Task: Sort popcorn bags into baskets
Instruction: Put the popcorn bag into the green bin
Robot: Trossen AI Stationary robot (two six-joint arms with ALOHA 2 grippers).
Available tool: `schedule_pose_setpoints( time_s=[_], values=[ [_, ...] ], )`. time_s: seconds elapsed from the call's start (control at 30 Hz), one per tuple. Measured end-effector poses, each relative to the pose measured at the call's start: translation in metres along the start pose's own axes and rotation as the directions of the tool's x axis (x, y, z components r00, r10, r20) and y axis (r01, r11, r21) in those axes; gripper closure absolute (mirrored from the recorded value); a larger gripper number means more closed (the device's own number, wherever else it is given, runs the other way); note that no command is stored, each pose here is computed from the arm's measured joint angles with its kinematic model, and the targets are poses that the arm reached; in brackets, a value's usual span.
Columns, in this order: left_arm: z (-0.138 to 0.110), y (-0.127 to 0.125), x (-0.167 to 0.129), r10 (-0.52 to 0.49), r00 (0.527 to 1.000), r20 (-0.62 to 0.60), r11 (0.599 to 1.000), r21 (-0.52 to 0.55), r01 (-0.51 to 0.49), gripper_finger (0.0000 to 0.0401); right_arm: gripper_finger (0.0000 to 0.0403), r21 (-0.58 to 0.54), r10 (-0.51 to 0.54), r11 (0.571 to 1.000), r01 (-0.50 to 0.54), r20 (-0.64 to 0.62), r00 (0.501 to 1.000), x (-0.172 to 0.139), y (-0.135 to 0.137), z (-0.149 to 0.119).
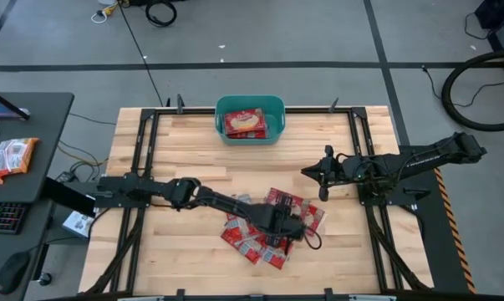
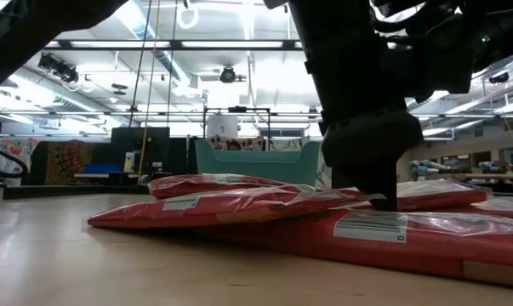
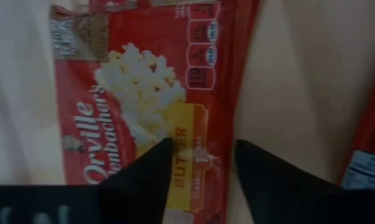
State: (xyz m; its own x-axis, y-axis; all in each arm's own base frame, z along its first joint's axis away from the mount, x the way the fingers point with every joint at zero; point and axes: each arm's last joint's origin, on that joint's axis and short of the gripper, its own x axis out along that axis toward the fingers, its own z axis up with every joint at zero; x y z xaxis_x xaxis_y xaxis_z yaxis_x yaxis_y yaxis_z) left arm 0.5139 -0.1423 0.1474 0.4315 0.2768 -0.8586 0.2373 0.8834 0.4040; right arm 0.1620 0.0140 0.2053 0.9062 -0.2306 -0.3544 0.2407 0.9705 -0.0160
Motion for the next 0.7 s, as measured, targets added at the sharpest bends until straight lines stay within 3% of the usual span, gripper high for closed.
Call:
schedule_pose_setpoints(
  time_s=[0.3, 0.53, 0.7],
  values=[
    [0.0, -0.006, -0.002, 0.074, 0.997, -0.011, 0.995, 0.064, -0.073, 0.0386, 0.0367, 0.0, 0.0, 1.0, 0.0, 0.0, 1.0, 0.0, 0.0, 0.0],
    [-0.003, -0.006, -0.008, 0.074, 0.996, -0.042, 0.994, 0.083, -0.071, 0.0396, 0.0367, 0.0, 0.0, 1.0, 0.0, -0.001, 1.0, 0.0, 0.0, 0.0],
    [-0.002, 0.007, -0.035, 0.078, 0.996, -0.032, 0.997, 0.021, -0.077, 0.0398, 0.0367, 0.0, 0.0, 1.0, 0.0, -0.001, 1.0, 0.0, 0.0, 0.0]
  ],
)
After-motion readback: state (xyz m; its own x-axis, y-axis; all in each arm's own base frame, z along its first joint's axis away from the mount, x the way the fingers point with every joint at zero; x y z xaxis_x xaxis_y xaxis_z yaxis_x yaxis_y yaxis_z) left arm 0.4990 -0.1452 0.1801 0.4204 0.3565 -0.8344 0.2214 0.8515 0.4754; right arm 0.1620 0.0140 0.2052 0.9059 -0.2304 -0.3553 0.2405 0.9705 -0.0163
